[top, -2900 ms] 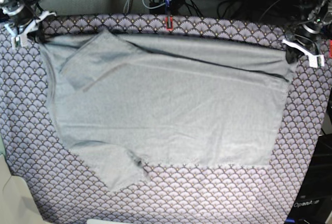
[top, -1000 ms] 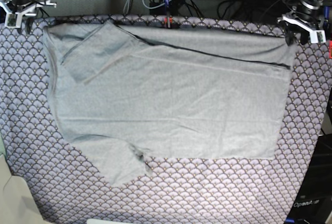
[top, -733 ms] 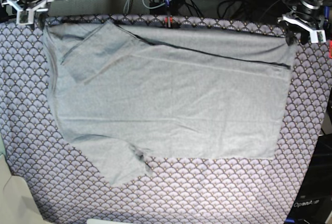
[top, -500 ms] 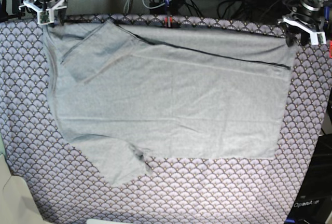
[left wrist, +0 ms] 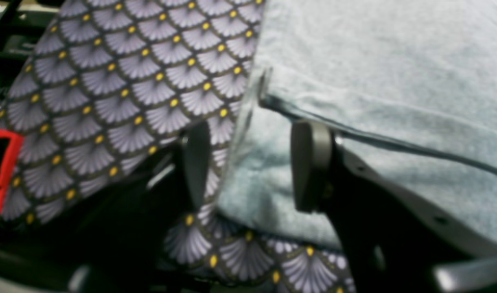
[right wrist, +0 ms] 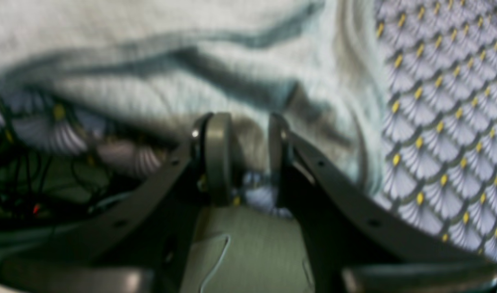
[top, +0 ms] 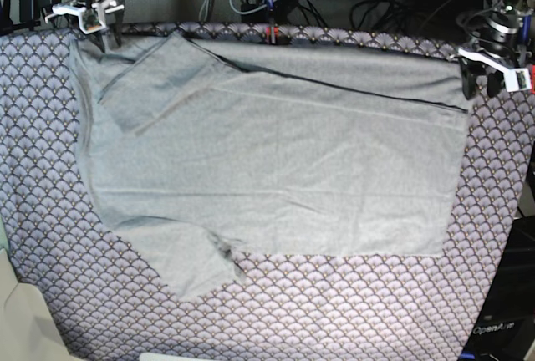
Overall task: Fold the T-shirt properly
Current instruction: 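Open both grippers and raise them off the shirt edge, then move the right gripper along the folded edge toward the shirt's middle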
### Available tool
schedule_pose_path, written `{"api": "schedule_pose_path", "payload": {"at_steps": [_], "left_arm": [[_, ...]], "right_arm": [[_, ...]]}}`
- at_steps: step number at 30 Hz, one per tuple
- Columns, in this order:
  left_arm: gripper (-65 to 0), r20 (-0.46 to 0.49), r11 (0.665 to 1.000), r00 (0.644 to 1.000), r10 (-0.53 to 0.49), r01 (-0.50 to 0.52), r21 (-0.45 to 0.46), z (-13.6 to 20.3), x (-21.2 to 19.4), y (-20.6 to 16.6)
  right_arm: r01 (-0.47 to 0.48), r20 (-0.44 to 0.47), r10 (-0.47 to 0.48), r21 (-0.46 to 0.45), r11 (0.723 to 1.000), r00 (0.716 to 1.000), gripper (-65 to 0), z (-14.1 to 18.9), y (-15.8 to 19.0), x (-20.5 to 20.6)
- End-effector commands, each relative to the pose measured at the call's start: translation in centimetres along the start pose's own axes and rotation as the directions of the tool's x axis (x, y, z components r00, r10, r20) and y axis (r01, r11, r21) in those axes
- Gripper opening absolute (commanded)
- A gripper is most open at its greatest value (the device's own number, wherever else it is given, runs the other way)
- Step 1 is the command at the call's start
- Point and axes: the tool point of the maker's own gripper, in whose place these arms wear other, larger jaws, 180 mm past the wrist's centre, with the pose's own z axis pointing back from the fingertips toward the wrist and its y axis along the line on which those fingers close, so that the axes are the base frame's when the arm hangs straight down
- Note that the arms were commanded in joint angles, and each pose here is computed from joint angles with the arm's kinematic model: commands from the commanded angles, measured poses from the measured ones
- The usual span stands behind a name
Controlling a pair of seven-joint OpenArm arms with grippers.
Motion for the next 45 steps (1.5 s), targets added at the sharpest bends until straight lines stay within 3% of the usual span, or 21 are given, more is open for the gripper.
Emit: {"api": "schedule_pose_path", "payload": {"at_steps": [1,8,17,22,27,35,38,45], "left_arm": [[-33.3,0.034,1.0,0.999,-0.014,0.014,-0.004,0.0,1.3,0.2],[-33.3,0.027,1.0,1.0,-0.016,0.016,0.003,0.1,1.0,0.5],[-33.3,0.03,1.0,0.999,-0.015,0.015,0.001,0.1,1.1,0.3],[-33.3,0.025,1.0,1.0,-0.011,0.011,0.001,0.1,0.9,0.2],[-33.3,0.024,1.0,1.0,-0.01,0.01,0.0,0.1,0.8,0.2],[-33.3,0.023,1.0,1.0,-0.009,0.01,-0.001,0.2,0.8,0.2],[-33.3,0.023,1.0,1.0,-0.008,0.008,0.0,0.2,0.8,0.2],[-33.3,0.023,1.0,1.0,-0.007,0.007,0.0,0.2,0.8,0.2]], "right_arm": [[-0.013,0.046,0.014,-0.031,0.999,0.999,-47.5,0.6,-1.1,1.0],[-0.018,0.188,0.039,-0.108,0.994,0.981,-47.5,1.8,-3.6,3.4],[-0.003,0.329,0.033,-0.091,0.996,0.944,-47.5,3.1,-2.9,5.2],[0.043,0.324,-0.013,-0.085,0.995,0.946,-47.5,2.4,-2.6,4.1],[0.07,0.328,-0.022,-0.135,0.988,0.944,-47.5,0.9,-4.1,4.3],[0.204,0.345,-0.128,-0.194,0.96,0.93,-47.5,-0.6,-6.3,5.0],[0.257,0.318,-0.184,-0.203,0.945,0.93,-47.6,-1.3,-6.7,4.5],[0.325,0.155,-0.303,-0.138,0.936,0.94,-47.6,-3.7,-4.4,2.8]]}}
